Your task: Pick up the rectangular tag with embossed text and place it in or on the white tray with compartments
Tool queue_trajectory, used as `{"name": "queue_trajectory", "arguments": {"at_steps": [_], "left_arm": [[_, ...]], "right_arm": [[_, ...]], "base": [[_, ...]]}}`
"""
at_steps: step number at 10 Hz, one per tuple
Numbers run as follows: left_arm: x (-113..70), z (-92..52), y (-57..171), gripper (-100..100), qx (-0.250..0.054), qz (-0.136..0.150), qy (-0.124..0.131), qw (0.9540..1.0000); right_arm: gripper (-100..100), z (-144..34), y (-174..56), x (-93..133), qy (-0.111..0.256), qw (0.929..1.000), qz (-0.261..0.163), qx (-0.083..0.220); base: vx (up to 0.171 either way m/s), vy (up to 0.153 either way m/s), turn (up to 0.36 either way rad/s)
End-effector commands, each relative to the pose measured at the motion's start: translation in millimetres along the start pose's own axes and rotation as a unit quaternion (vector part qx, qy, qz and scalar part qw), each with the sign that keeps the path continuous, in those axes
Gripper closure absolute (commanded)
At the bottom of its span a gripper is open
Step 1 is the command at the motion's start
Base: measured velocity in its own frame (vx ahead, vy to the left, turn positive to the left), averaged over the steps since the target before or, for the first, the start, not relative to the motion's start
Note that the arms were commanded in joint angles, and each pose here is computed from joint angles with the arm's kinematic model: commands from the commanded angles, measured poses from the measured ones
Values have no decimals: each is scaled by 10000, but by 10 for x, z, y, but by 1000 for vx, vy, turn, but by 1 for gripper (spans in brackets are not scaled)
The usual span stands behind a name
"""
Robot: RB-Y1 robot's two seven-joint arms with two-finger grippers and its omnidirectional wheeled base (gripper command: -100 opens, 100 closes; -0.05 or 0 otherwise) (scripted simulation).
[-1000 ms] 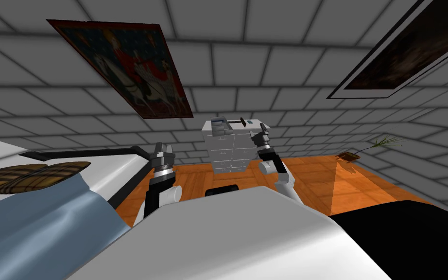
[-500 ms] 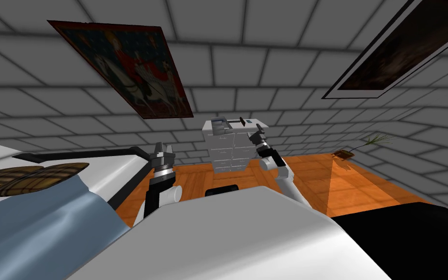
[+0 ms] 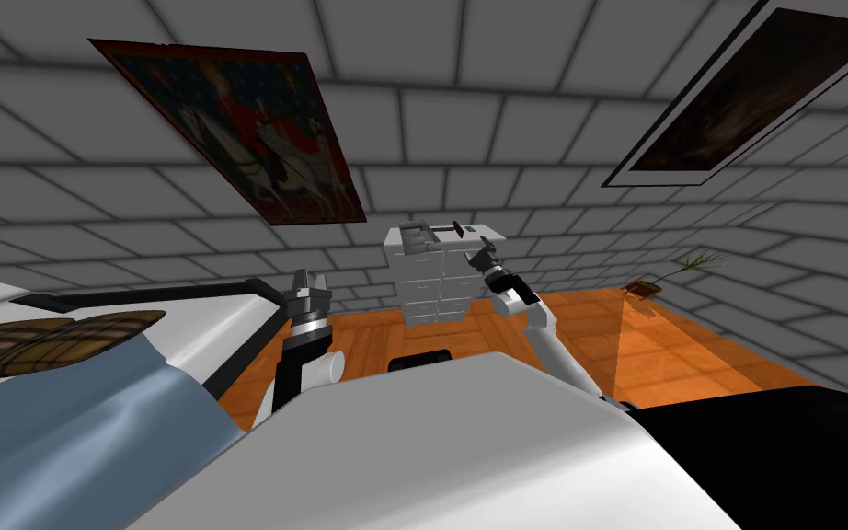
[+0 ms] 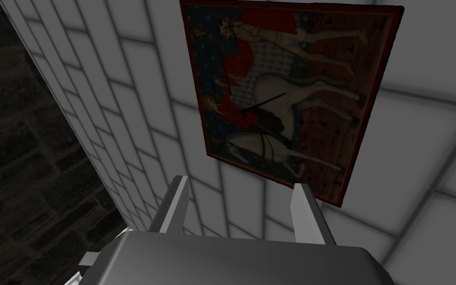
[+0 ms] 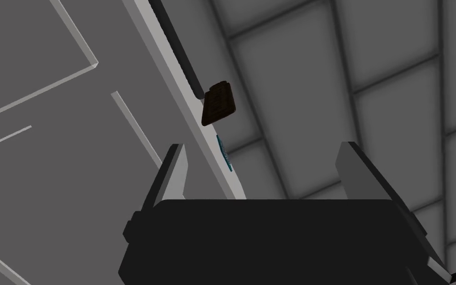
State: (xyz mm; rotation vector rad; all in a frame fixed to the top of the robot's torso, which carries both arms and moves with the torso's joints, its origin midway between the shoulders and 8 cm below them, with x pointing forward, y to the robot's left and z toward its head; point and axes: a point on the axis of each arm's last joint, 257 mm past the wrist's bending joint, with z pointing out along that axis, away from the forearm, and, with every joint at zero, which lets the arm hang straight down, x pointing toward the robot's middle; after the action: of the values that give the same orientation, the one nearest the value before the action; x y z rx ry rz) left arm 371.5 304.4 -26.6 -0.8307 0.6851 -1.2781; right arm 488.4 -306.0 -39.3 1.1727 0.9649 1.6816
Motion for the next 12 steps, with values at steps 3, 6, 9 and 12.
{"name": "queue_trajectory", "arguments": {"at_steps": [3,6,9,12], "left_arm": [[0,0,0,0,0,0,0,10000],[0,0,0,0,0,0,0,10000],[0,0,0,0,0,0,0,10000],[0,0,0,0,0,0,0,10000]], "right_arm": [[-100,93,-209,-145,-137,9979,329,532],[-100,163,-332,-246,-254,9937,608,911],[-100,226,-419,-341,-381,9876,883,1239],[-100,271,-507,-449,-558,9790,1150,1590]], "base": [[-10,25,-24],[-10,27,-22],[-3,24,-22],[0,30,-18]]}}
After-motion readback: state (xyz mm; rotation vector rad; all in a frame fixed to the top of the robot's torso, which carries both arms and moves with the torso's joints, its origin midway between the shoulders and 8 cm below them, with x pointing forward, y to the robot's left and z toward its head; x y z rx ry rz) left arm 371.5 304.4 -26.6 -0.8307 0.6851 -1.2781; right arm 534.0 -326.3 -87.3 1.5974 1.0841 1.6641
